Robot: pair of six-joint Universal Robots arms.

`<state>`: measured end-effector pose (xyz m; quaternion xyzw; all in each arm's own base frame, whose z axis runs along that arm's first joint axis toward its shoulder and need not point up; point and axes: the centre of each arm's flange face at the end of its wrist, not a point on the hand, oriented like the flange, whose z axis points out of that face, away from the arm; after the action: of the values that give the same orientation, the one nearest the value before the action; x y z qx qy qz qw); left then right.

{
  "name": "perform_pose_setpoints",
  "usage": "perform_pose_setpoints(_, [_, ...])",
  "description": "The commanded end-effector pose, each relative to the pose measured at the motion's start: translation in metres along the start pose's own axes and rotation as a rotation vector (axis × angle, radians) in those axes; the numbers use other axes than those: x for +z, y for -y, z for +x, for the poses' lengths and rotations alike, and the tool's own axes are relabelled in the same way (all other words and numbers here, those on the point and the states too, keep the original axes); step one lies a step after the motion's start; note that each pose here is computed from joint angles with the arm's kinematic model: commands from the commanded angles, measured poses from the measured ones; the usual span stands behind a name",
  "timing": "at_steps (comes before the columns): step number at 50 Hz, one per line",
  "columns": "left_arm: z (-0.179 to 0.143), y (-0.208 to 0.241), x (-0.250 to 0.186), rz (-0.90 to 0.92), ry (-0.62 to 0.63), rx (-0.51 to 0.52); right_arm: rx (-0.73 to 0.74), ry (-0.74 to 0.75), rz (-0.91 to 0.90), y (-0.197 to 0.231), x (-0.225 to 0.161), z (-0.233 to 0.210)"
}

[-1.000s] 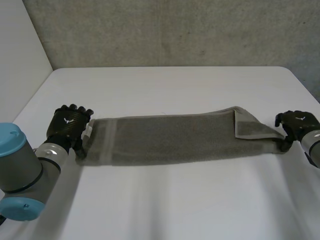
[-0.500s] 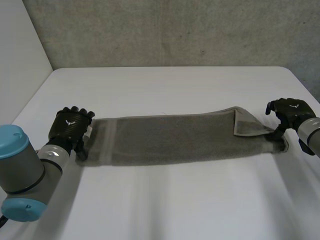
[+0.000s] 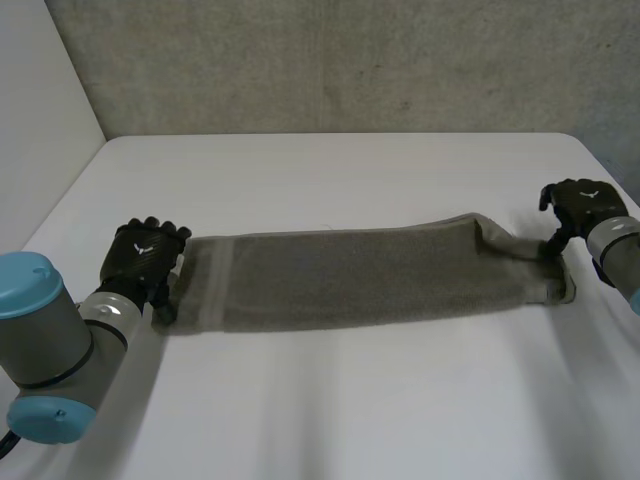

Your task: Fold the towel.

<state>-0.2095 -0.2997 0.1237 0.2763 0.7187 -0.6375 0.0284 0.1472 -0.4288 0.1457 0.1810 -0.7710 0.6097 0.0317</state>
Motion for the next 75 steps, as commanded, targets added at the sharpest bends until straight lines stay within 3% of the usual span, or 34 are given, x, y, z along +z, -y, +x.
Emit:
perform_pose_setpoints(1, [0.001, -0.002, 0.0, -0.005, -0.002, 0.0, 0.032, -0.083, -0.021, -0.007, 0.008, 0.009])
perform_pose_setpoints(18, [0.0, -0.002, 0.001, -0.006, 0.0, 0.0, 0.032, -0.062, -0.041, -0.006, 0.001, 0.002])
perform_pose_setpoints(25, [0.0, -0.002, 0.0, -0.008, 0.0, 0.0, 0.008, 0.022, -0.081, 0.02, -0.041, -0.007])
perform_pose_setpoints(35, [0.0, -0.001, -0.001, -0.004, 0.0, 0.001, -0.07, 0.136, -0.12, -0.014, -0.072, -0.031])
perform_pose_setpoints(62, [0.0, 0.001, -0.002, 0.0, 0.0, 0.003, -0.191, 0.072, -0.141, -0.034, -0.06, -0.023])
perform_pose_setpoints(73, [0.0, 0.002, -0.002, 0.005, 0.002, 0.003, -0.206, -0.018, -0.227, -0.047, -0.069, 0.005])
perform_pose_setpoints(75, [0.0, 0.002, -0.002, 0.005, 0.002, 0.002, -0.245, -0.076, -0.258, -0.052, -0.075, 0.034])
